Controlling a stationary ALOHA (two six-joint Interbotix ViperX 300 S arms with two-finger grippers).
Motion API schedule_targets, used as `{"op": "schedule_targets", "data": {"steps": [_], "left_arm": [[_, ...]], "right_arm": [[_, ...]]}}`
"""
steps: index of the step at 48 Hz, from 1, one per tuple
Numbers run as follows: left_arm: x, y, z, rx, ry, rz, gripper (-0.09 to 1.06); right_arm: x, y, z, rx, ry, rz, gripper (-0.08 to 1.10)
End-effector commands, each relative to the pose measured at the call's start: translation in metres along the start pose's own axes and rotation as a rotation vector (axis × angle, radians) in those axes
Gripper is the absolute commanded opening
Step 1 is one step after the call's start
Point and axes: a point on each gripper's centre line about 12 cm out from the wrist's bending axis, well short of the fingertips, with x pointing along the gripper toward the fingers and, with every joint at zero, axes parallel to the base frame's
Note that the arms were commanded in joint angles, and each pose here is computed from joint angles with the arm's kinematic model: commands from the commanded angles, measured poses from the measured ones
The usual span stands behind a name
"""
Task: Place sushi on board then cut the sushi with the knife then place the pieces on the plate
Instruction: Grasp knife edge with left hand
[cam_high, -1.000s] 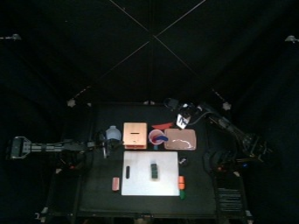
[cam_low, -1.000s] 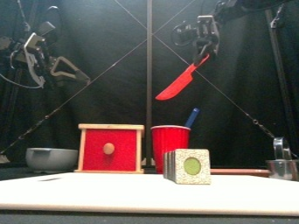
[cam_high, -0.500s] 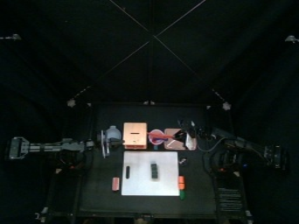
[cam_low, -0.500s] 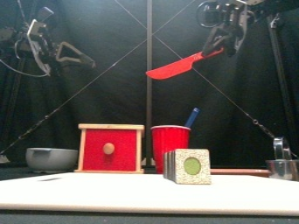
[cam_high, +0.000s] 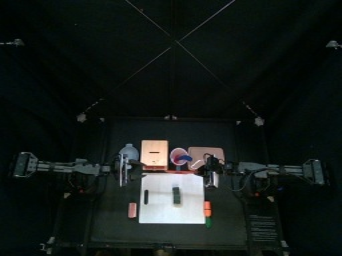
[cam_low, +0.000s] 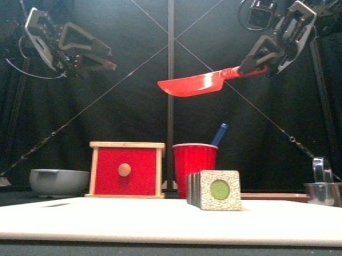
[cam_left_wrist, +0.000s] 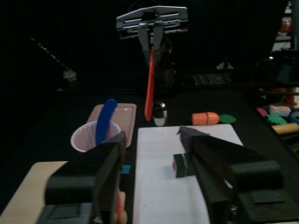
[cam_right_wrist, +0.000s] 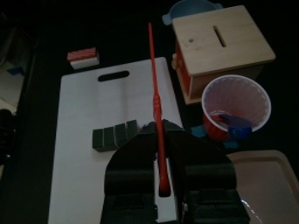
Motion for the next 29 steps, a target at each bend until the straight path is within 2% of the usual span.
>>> {"op": "schedule_targets", "data": {"steps": [1, 11, 16, 21, 25, 29], "left_arm": [[0.012, -0.007, 0.006, 0.005, -0.006, -0.028, 0.97], [0.026, -0.021, -0.01, -0.001, 0.063, -0.078, 1.01], [0.033, -0.022, -0.016, -0.011, 0.089, -0.08, 1.0], [0.042, -0.022, -0.02, -0.033, 0.111, -0.069, 1.0], [0.051, -0.022, -0.025, -0.036, 0.132, -0.066, 1.0], [0.062, -0.023, -0.029, -0.025, 0.151, -0.068, 1.0]], "right_arm": [[0.01, 0.012, -0.002, -0.073, -0.007, 0.033, 0.39], [0.027, 0.015, -0.018, -0.142, 0.012, 0.036, 0.39], [0.03, 0.012, -0.025, -0.139, -0.004, 0.03, 0.39], [0.031, 0.011, -0.03, -0.124, -0.041, 0.027, 0.39], [0.031, 0.01, -0.033, -0.097, -0.073, 0.024, 0.39], [0.031, 0.008, -0.036, -0.057, -0.098, 0.017, 0.39]]}}
